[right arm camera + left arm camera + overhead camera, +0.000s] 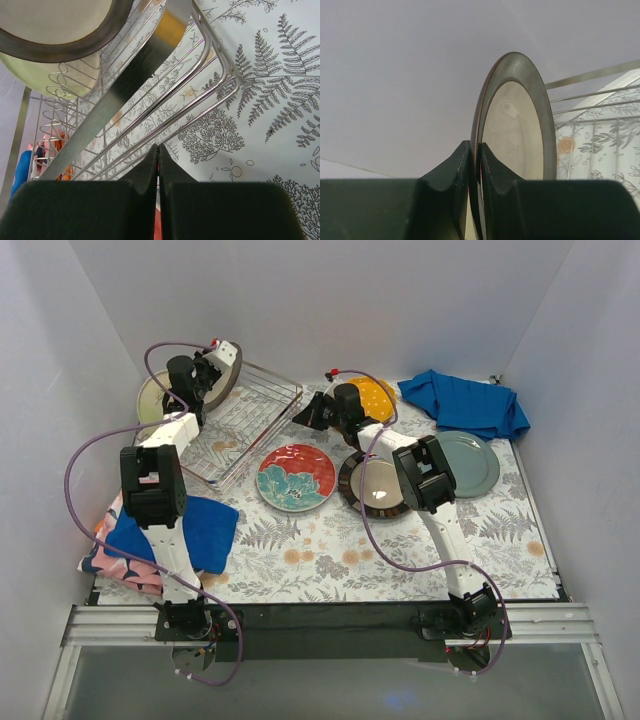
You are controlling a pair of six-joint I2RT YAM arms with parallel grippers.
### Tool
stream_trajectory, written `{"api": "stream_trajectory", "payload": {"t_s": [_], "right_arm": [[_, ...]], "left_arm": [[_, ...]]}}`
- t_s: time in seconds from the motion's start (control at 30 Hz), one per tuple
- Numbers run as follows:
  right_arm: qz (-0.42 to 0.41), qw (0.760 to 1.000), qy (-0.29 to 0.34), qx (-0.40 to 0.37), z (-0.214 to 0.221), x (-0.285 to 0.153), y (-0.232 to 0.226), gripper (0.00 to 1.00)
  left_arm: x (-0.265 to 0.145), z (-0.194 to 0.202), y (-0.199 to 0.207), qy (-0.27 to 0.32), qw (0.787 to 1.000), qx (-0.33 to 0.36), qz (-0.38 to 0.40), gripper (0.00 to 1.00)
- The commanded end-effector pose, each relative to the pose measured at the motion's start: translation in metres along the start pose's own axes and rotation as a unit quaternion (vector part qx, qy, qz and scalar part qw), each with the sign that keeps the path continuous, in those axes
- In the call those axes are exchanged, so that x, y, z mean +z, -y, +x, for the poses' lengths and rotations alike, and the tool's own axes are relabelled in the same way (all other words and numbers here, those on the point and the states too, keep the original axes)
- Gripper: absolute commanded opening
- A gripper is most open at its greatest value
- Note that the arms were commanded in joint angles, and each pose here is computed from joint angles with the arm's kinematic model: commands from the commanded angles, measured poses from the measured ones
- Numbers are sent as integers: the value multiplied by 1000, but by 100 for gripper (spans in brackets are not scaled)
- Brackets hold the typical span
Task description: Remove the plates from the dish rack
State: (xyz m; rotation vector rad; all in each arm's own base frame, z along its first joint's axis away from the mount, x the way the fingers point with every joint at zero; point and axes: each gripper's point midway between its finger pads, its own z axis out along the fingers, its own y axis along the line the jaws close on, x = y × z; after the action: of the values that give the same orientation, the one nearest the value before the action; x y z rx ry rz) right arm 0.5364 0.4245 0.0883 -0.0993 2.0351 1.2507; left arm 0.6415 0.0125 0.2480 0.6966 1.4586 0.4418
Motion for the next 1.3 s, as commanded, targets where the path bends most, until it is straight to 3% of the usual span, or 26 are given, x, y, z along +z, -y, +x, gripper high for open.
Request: {"api": "stream_trajectory", "payload": {"t_s": [0.0,0.23,0.43,0.67,0.77,0.9,0.97,1.13,1.27], "right_arm": [[-16,1000,14,-8,-12,-1,-7,1],[-22,999,32,-12,-35,-17,-23,1],[-29,999,30,-6,-45,-41,-30,1],[-38,998,39,-8,-54,-82,-43,1],[-52,997,59,-25,-78,-115,-63,4],[-85,994,54,-40,-81,-159,-74,21],[-115,988,75,-66,-93,-185,-93,37],[-135,986,60,-78,-61,-222,-100,67],[-150,983,62,-83,-50,-245,-114,76]], "left_arm": [[-45,-119,-76,131,988,23,-83,0],[-62,-130,-99,119,985,29,-122,0],[-77,-175,-96,153,979,25,-132,0],[-86,-210,-95,176,977,-21,-120,0],[-92,-224,-89,178,977,-48,-110,0],[-110,-255,-86,203,969,-116,-84,0],[-118,-266,-82,215,959,-173,-58,0],[-140,-296,-79,236,936,-262,-5,0],[-149,-300,-66,226,919,-320,37,0]]}}
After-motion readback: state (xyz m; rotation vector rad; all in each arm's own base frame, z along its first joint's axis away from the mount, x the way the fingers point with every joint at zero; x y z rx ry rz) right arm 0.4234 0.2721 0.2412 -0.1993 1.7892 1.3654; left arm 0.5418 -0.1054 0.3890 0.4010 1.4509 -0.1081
